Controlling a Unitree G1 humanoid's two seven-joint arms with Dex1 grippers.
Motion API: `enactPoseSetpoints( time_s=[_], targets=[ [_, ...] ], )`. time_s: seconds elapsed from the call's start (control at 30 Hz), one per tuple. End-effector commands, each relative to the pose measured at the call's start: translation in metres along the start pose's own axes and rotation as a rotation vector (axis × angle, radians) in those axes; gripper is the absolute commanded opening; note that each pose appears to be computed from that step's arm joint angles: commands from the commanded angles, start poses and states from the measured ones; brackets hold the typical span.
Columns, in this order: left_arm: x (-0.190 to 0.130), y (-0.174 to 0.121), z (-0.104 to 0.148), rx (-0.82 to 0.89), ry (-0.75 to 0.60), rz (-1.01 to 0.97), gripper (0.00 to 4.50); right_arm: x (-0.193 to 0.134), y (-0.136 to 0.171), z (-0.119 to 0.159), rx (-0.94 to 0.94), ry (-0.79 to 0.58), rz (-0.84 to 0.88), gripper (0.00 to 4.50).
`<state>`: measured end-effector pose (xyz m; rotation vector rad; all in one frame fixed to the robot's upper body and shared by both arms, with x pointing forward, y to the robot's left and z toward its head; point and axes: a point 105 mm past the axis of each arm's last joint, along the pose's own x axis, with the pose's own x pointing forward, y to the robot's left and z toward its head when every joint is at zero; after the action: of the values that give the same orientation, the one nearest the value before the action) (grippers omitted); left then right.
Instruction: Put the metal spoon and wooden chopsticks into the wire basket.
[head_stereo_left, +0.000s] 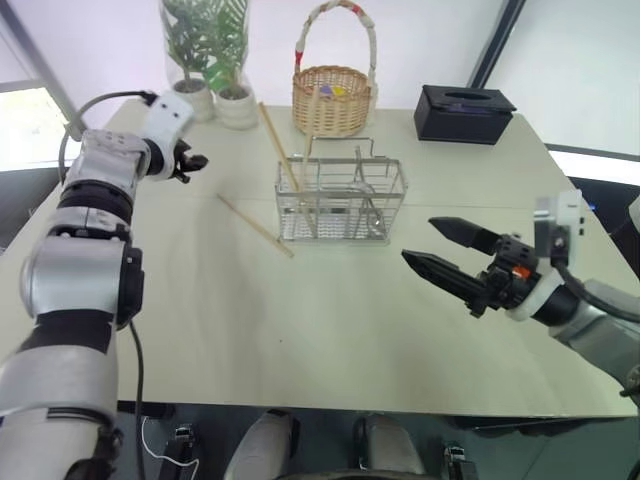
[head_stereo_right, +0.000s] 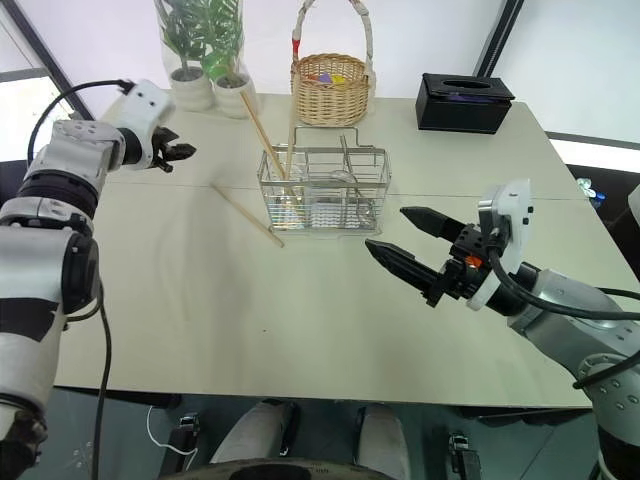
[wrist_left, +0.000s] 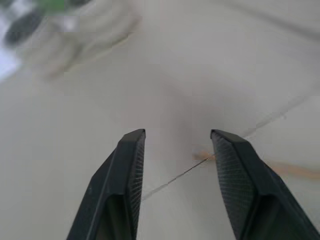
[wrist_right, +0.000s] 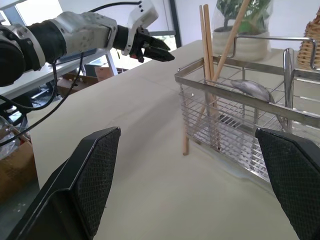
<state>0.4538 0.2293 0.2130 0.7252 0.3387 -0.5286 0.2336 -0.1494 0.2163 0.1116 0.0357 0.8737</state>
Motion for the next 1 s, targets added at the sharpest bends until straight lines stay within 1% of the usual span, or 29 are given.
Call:
enactPoseSetpoints(
  time_s=[0.03,0.13,0.27,0.4,0.5,0.6,0.7,0.77,0.8,1.0],
  targets=[
    [0.003,-0.019,0.016,0.236,-0.008,-0.147,2.31,-0.003,0.009,0.011,-0.028,-0.035,0.008,4.50],
    [0.010,-0.034,0.016,0.324,0.015,-0.222,2.31,-0.006,0.012,0.010,-0.017,-0.032,-0.008,4.50],
    [0.020,-0.051,0.014,0.449,0.055,-0.275,2.31,-0.012,0.017,0.009,0.005,-0.028,-0.050,4.50],
    [0.025,-0.060,0.013,0.527,0.076,-0.313,2.31,-0.019,0.022,0.007,0.022,-0.020,-0.085,4.50],
    [0.030,-0.069,0.012,0.642,0.112,-0.348,2.31,-0.027,0.028,0.006,0.033,-0.020,-0.138,4.50],
    [0.032,-0.073,0.013,0.661,0.115,-0.362,2.31,-0.030,0.034,0.006,0.044,-0.021,-0.156,4.50],
    [0.035,-0.080,0.016,0.692,0.103,-0.376,3.11,-0.032,0.037,0.006,0.051,-0.019,-0.179,4.50],
    [0.038,-0.084,0.021,0.702,0.086,-0.386,4.10,-0.033,0.038,0.006,0.056,-0.022,-0.197,4.50],
    [0.039,-0.086,0.022,0.712,0.081,-0.391,4.45,-0.034,0.039,0.006,0.059,-0.023,-0.202,4.50],
    [0.044,-0.098,0.024,0.756,0.075,-0.423,4.45,-0.036,0.040,0.006,0.065,-0.027,-0.241,4.50]
  ],
)
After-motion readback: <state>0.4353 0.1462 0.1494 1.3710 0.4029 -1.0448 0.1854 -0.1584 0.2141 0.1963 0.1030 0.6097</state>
